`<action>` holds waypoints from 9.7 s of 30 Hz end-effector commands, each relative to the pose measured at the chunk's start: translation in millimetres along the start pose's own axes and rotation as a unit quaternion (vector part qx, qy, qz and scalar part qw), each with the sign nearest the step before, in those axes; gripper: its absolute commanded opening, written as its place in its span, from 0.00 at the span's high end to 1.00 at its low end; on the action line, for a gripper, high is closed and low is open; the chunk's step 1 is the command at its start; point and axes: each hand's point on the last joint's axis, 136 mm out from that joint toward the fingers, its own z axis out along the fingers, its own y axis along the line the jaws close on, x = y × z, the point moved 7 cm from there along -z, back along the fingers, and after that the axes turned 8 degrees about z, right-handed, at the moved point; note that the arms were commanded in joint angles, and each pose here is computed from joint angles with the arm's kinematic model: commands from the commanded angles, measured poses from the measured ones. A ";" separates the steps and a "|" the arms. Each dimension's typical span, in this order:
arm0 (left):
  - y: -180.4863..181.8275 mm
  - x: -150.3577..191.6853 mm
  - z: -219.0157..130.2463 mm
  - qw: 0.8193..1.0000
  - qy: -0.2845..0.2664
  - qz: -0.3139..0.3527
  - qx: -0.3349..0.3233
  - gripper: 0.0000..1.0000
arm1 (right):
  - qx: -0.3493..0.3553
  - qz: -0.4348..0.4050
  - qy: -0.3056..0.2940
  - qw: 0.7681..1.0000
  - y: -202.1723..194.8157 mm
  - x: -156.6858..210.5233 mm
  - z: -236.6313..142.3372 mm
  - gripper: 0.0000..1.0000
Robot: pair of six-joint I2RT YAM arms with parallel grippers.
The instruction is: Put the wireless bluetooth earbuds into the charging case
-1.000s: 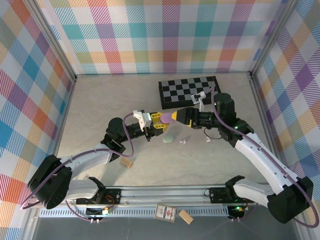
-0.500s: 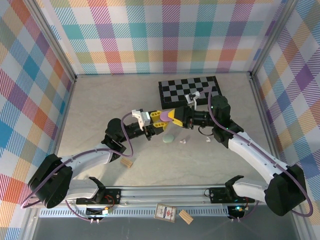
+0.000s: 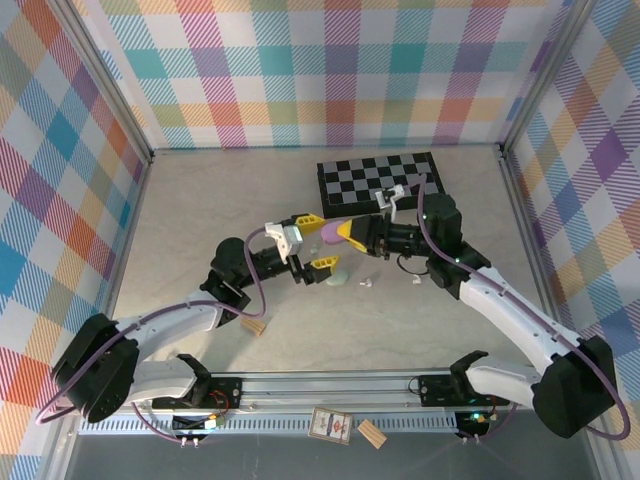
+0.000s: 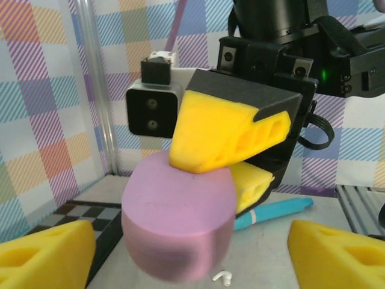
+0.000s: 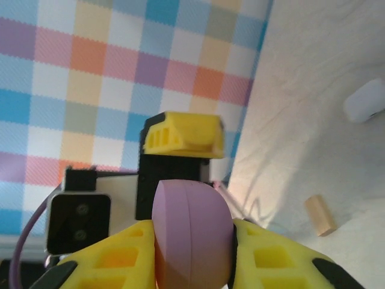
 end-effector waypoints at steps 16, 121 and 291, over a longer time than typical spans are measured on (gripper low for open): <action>-12.4 82.0 -38.2 0.965 0.248 -0.052 -0.062 0.00 | 0.287 0.020 -0.123 0.950 -152.0 -77.1 -19.3 0.82; -20.1 43.5 30.8 0.964 0.213 0.073 0.144 0.59 | 0.120 0.001 0.033 0.992 -68.3 10.3 0.0 0.48; -22.2 -12.3 -20.7 0.977 0.035 -0.073 0.196 0.65 | 0.129 -0.572 0.016 0.810 41.8 34.8 1.4 0.12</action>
